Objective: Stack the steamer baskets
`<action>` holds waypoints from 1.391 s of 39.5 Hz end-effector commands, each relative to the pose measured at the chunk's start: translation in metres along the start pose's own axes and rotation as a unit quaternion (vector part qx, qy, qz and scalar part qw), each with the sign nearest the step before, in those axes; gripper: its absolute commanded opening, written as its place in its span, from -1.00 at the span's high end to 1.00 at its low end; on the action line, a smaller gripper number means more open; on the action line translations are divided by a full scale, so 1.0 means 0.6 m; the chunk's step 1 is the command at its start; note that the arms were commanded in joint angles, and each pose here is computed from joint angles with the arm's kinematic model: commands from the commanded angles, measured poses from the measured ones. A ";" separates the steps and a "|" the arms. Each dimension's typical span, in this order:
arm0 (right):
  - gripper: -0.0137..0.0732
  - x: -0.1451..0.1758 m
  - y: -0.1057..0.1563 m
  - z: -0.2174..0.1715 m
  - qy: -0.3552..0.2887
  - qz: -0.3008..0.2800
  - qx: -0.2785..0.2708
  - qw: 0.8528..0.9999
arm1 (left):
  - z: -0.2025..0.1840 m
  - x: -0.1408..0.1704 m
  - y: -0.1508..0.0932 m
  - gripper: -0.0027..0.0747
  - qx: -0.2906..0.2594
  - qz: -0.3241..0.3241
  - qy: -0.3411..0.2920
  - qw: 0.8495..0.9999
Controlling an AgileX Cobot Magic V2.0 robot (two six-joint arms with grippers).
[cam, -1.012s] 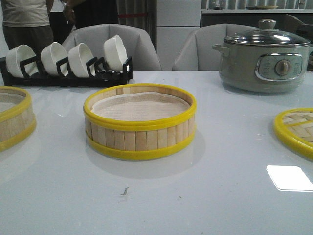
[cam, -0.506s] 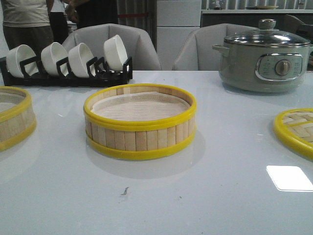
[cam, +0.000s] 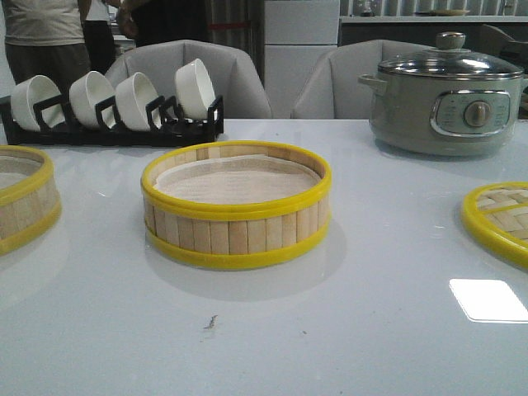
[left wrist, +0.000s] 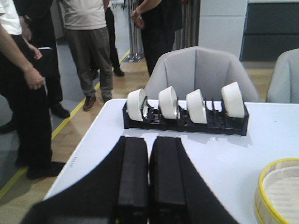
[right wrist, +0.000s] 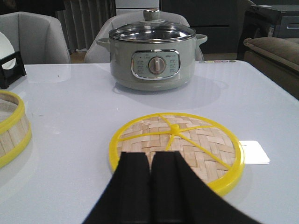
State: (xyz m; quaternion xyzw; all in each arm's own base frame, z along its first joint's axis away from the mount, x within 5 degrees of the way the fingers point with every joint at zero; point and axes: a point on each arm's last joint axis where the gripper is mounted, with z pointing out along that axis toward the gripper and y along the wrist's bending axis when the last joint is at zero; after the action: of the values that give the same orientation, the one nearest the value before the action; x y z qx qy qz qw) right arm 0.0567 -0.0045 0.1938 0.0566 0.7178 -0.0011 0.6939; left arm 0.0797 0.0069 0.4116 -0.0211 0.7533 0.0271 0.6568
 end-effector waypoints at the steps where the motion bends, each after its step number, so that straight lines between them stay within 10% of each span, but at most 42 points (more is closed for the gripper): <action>1: 0.52 -0.023 0.002 -0.005 -0.060 -0.004 -0.004 0.998 | 0.025 -0.067 -0.004 0.70 0.001 0.016 0.002 1.000; 55: 0.52 -0.023 0.002 -0.005 -0.060 -0.004 -0.004 0.998 | 0.138 -0.079 -0.051 0.70 0.058 0.054 0.051 0.996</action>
State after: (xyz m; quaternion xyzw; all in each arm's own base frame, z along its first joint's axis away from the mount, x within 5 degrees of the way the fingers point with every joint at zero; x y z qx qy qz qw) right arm 0.0567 -0.0045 0.1938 0.0566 0.7178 -0.0011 0.6939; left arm 0.1717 -0.0169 0.4301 0.0500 0.8221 0.0204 0.5668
